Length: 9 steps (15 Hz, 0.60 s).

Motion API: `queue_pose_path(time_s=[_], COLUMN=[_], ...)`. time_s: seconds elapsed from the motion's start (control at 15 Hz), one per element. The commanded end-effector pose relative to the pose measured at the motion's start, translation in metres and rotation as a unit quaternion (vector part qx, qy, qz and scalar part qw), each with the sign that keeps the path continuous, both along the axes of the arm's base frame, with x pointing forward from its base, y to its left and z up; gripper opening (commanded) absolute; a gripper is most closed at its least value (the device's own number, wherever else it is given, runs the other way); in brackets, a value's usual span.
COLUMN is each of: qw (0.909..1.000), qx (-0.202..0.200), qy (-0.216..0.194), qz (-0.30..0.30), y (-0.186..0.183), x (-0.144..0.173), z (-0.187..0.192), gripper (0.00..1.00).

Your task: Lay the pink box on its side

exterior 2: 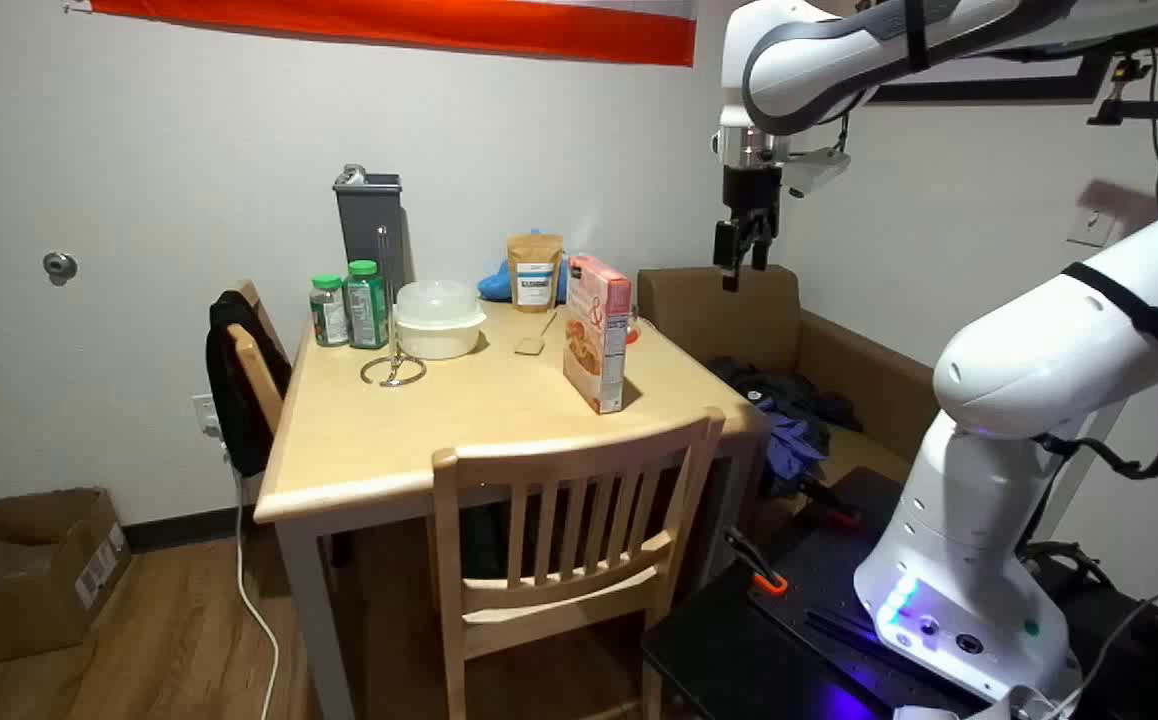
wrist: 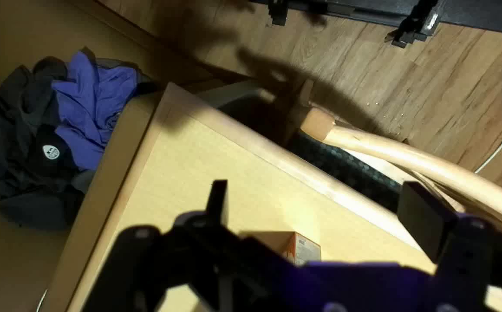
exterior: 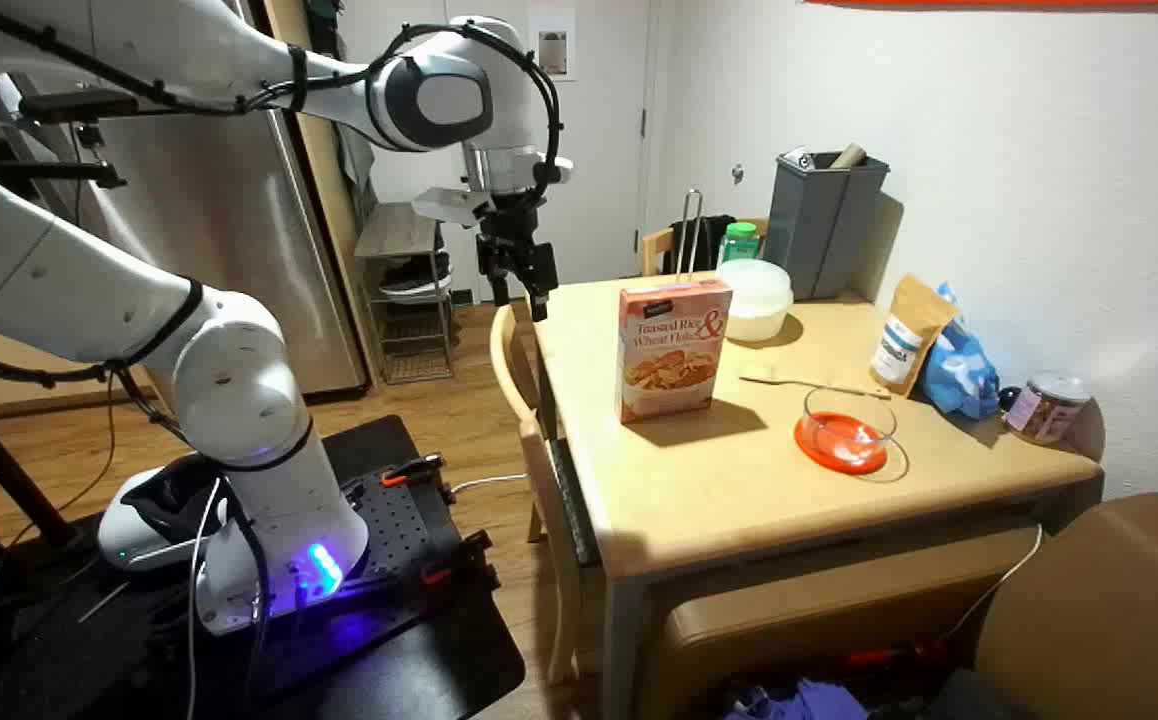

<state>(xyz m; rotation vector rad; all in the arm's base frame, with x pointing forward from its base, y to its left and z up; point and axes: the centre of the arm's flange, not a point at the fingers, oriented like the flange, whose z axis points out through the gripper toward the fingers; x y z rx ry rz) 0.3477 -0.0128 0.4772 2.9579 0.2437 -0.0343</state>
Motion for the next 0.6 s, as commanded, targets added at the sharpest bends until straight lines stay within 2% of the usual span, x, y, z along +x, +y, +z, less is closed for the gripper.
queue_pose_path(time_s=[0.0,0.27,0.53], qw=[1.0000,0.9999,0.9976], qx=[0.000,-0.003,-0.007], qy=[0.000,-0.012,-0.068], qz=[0.000,-0.001,-0.012], y=[0.000,0.009,0.035], x=[0.000,0.012,0.048], z=[0.000,0.002,0.010], gripper=[1.00,1.00,1.00])
